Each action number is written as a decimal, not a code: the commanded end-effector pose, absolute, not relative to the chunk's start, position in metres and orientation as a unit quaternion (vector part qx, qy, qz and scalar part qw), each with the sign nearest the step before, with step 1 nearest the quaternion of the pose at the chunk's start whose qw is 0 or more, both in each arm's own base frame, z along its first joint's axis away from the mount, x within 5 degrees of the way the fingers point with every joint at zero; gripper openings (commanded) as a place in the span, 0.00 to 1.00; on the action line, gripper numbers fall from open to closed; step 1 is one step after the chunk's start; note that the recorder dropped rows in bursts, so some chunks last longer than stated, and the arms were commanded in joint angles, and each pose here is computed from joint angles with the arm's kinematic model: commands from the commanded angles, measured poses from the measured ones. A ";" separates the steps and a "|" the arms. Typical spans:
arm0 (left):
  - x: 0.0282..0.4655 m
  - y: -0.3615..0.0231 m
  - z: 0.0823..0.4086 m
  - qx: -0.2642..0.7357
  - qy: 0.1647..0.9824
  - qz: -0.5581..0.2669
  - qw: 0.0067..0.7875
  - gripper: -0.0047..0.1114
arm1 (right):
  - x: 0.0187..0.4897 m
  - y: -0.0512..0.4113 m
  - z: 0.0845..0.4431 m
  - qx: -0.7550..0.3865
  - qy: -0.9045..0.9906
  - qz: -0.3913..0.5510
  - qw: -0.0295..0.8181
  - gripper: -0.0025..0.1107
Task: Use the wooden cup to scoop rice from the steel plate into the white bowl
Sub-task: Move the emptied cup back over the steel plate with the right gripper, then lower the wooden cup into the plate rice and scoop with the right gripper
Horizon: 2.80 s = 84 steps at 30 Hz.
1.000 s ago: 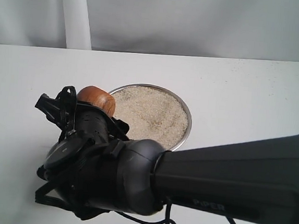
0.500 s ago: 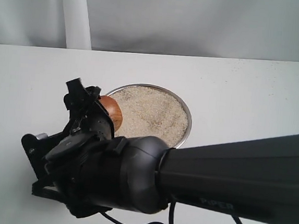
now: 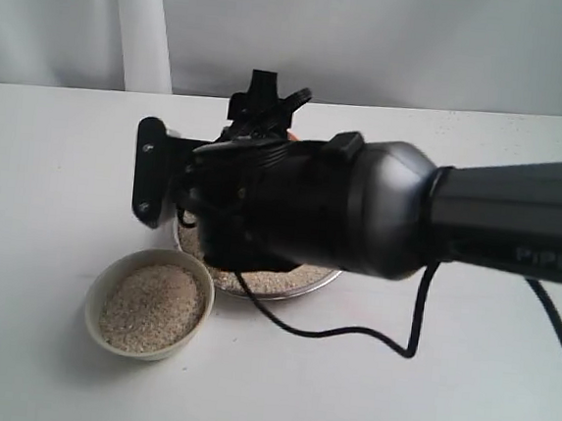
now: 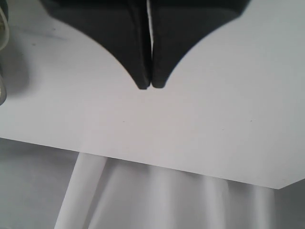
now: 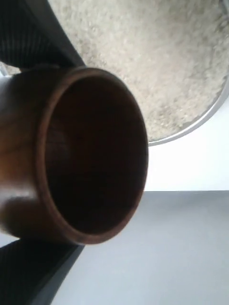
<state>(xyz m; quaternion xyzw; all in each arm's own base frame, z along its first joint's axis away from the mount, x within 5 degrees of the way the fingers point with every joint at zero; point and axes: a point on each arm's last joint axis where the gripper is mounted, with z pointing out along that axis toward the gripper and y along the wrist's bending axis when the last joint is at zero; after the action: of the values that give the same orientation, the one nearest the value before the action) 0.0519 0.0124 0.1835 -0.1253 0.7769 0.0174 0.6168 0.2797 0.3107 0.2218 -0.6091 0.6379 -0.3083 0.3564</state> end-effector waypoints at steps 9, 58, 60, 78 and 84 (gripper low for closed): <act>0.053 0.012 0.183 -0.126 0.777 0.014 0.616 0.04 | 0.347 0.273 0.225 -0.675 0.553 -0.344 0.347 0.02; 0.053 0.012 0.183 -0.126 0.777 0.014 0.616 0.04 | 0.409 0.283 0.111 -0.765 0.450 -0.409 0.212 0.02; 0.053 0.012 0.183 -0.126 0.777 0.014 0.616 0.04 | 0.408 0.284 0.111 -0.766 0.449 -0.408 0.213 0.02; 0.053 0.012 0.183 -0.126 0.777 0.014 0.616 0.04 | 0.375 0.322 0.120 -0.782 0.420 -0.403 0.223 0.02; 0.053 0.012 0.183 -0.126 0.777 0.014 0.616 0.04 | 0.364 0.328 0.125 -0.780 0.434 -0.397 0.214 0.02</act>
<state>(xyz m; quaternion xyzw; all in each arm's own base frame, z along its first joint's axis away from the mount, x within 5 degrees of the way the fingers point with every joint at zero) 0.0519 0.0124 0.1835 -0.1253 0.7769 0.0174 0.6168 0.3672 0.3257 0.1160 -0.7831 0.4310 -0.3953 0.2117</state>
